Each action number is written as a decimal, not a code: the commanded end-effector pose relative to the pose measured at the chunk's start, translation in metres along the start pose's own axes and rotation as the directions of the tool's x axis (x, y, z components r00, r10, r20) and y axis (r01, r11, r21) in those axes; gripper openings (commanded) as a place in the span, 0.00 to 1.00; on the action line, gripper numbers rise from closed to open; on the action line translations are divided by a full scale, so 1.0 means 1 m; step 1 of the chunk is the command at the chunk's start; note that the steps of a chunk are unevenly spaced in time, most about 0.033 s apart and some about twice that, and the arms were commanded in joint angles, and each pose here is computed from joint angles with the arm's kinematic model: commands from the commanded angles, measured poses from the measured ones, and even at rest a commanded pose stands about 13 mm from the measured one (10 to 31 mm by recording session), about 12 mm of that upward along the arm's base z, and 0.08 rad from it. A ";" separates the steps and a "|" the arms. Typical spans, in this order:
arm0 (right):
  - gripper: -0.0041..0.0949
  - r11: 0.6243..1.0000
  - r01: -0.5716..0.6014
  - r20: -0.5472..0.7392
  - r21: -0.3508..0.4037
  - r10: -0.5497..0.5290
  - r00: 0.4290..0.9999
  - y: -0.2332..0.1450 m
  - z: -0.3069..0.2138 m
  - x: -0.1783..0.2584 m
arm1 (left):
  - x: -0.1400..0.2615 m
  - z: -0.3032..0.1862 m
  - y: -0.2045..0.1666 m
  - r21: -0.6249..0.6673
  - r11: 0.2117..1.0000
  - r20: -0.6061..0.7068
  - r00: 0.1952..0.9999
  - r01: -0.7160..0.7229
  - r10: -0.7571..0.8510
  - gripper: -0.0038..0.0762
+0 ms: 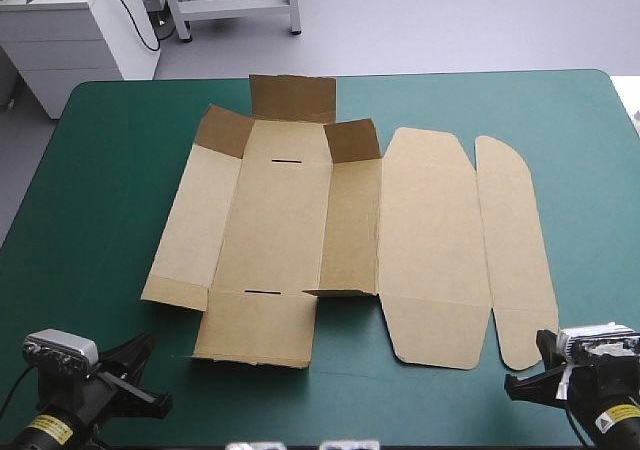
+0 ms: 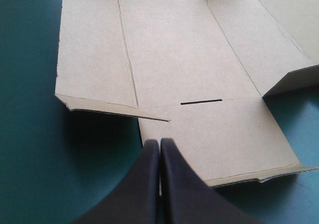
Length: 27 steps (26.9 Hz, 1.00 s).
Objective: Fold the box
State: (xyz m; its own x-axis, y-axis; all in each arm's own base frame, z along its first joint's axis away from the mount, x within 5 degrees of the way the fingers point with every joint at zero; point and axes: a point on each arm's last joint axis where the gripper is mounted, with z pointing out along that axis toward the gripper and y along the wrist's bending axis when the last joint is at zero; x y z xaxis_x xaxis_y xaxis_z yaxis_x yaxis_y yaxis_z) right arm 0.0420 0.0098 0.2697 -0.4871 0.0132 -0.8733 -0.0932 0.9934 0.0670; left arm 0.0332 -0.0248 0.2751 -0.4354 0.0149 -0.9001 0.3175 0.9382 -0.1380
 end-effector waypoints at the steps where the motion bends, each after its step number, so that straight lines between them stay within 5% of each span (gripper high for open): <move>1: 0.02 1.000 -0.002 0.078 0.006 0.001 0.997 0.000 -0.002 -0.014 | -0.013 -0.002 -0.001 0.013 1.000 0.073 0.997 0.016 -0.017 0.04; 17: 0.02 1.000 -0.002 0.078 0.006 0.001 0.997 0.000 -0.002 -0.014 | -0.021 -0.005 -0.003 0.020 1.000 0.132 0.991 0.015 -0.017 0.04; 21: 0.02 1.000 -0.002 0.078 0.006 0.001 0.997 0.000 -0.002 -0.014 | -0.051 -0.013 -0.004 -0.003 1.000 0.169 0.985 -0.026 0.026 0.04; 27: 0.02 1.000 -0.002 0.078 0.006 0.001 0.997 0.000 -0.002 -0.014 | -0.142 0.028 -0.002 0.001 0.999 0.018 0.999 -0.047 0.047 0.04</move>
State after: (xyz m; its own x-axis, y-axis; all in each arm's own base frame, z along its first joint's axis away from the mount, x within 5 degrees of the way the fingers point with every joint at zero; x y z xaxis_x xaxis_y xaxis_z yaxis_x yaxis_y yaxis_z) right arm 0.0420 0.0098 0.2697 -0.4871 0.0132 -0.8733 -0.0932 0.9934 0.0670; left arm 0.0934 -0.0338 0.3662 -0.4389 0.0566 -0.8967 0.3309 0.9381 -0.1027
